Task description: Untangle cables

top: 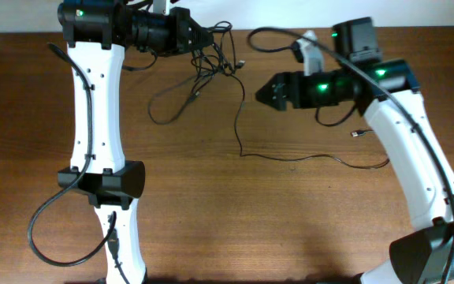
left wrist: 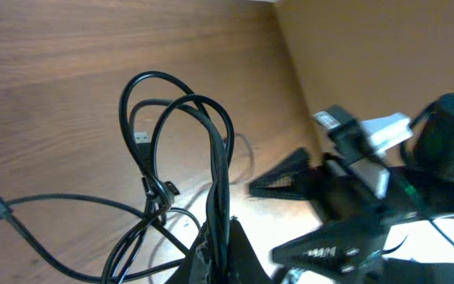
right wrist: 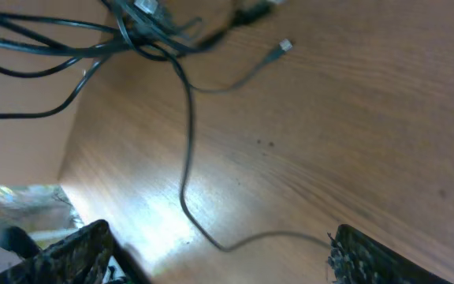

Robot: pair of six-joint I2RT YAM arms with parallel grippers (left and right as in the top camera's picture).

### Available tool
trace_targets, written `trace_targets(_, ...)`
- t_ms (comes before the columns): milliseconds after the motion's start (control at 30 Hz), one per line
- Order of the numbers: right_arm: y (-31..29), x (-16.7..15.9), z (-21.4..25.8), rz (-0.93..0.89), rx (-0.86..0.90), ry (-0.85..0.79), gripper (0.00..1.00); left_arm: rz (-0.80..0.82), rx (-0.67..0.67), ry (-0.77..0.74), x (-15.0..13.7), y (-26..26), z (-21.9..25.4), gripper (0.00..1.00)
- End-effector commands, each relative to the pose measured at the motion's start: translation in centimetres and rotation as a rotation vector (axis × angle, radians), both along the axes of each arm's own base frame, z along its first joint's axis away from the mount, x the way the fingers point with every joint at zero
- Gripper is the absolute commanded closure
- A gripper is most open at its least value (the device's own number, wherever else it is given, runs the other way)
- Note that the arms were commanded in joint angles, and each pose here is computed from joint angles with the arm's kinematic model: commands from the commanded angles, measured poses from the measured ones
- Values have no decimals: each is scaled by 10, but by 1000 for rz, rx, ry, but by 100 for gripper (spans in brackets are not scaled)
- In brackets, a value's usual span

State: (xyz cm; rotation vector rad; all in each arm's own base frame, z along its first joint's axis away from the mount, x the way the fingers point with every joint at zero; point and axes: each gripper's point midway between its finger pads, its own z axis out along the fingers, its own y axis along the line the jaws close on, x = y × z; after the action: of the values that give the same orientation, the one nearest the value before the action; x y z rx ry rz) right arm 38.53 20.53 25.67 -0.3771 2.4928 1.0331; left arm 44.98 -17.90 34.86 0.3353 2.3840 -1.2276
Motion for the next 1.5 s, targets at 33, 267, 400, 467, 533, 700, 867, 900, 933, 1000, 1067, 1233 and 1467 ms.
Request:
trace_targets(33, 18, 1, -7, 7, -54, -28, 23, -67, -125, -4, -16, -10, 27, 100)
trace_targets(267, 38, 9, -27, 41, -63, -25, 71, -63, -134, 11, -16, -11, 28, 100)
trace_targets(400, 36, 12, -26, 31, -67, -35, 96, -48, -114, 8, -14, -9, 25, 100)
trace_targets(467, 31, 14, -24, 10, -62, -29, 96, 21, -17, 0, -3, 2, 11, 99)
trace_targets(533, 23, 14, -15, -10, -56, -42, 96, 103, 98, 0, 7, 17, -5, 98)
trace_targets(700, -23, 9, 19, -122, -83, -91, 96, 295, 376, -13, 27, 63, -34, 100)
trace_targets(867, -89, -6, 52, -285, -106, -120, 96, 394, 518, -30, 35, 91, -42, 100)
trace_targets(900, -103, -9, 58, -321, -108, -123, 96, 411, 543, -32, 36, 96, -43, 100)
trace_targets(933, -120, -13, 62, -366, -111, -122, 96, 429, 569, -34, 37, 101, -45, 100)
trace_targets(1000, -147, -20, 67, -439, -117, -109, 96, 448, 601, -31, 37, 107, -46, 100)
trace_targets(1067, -179, -27, 66, -529, -125, -79, 96, 449, 607, -25, 36, 108, -47, 100)
trace_targets(1233, -234, -40, 57, -664, -152, -15, 96, 499, 685, -26, 37, 125, -50, 100)
trace_targets(1467, -309, -63, 40, -893, -181, 94, 96, 546, 722, -15, 38, 145, -51, 100)
